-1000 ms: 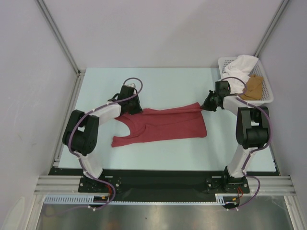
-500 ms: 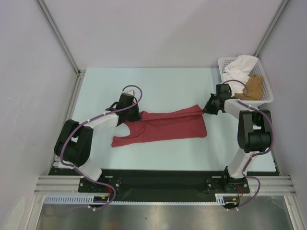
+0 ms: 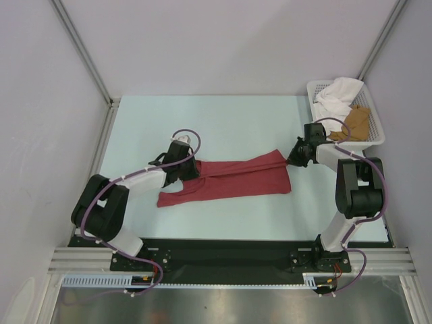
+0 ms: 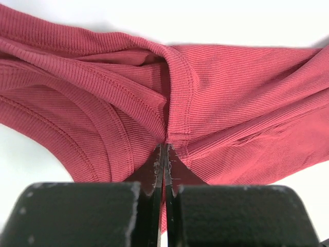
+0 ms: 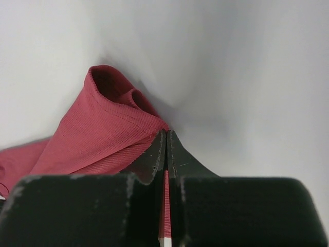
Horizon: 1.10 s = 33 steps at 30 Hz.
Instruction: Fold and stack the tank tops
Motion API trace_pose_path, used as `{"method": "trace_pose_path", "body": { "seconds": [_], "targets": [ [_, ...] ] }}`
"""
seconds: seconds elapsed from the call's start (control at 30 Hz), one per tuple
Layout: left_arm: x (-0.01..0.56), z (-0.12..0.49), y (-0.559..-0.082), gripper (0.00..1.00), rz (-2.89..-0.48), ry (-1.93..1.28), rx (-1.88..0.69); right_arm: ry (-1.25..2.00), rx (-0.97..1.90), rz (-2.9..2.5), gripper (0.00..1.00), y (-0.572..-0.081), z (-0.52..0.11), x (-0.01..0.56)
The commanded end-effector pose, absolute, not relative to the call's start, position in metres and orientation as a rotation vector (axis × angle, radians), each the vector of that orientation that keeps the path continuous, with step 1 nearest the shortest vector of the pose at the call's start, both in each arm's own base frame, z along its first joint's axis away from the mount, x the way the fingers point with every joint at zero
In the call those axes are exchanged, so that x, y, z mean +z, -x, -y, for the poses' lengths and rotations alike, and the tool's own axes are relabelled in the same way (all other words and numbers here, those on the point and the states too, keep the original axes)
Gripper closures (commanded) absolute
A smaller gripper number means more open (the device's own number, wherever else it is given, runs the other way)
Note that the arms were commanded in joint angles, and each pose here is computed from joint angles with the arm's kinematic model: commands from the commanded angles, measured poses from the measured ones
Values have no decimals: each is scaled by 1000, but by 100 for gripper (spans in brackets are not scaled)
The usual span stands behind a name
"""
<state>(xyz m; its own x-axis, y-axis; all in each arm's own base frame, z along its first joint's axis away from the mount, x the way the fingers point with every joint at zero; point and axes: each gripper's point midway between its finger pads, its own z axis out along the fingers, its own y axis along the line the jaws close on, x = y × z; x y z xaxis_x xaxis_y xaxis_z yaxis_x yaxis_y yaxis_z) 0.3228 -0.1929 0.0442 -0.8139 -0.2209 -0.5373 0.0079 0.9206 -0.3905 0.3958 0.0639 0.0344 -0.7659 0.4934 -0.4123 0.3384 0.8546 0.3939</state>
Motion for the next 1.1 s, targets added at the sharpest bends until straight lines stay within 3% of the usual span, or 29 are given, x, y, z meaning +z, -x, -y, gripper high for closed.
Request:
{"method": "trace_pose_path", "body": {
  "seconds": [0.0, 0.17, 0.47, 0.57, 0.8, 0.9, 1.07],
  "targets": [
    [54, 190, -325, 99, -2422, 174, -483, -628, 351, -2454, 99, -403, -53, 44],
    [41, 189, -313, 99, -2443, 187, -469, -651, 322, -2479, 91, -399, -49, 30],
    [27, 184, -297, 95, -2422, 255, -461, -671, 314, -2484, 89, -395, -47, 22],
    [26, 185, -297, 94, -2427, 254, -453, -679, 314, -2480, 80, -395, -46, 22],
    [28, 185, -301, 83, -2425, 264, -438, -680, 318, -2445, 73, -396, -44, 37],
    [37, 181, -302, 81, -2408, 267, -418, -679, 317, -2423, 60, -397, -42, 47],
    [67, 177, -308, 72, -2359, 248, -392, -676, 316, -2378, 58, -398, -39, 67]
  ]
}}
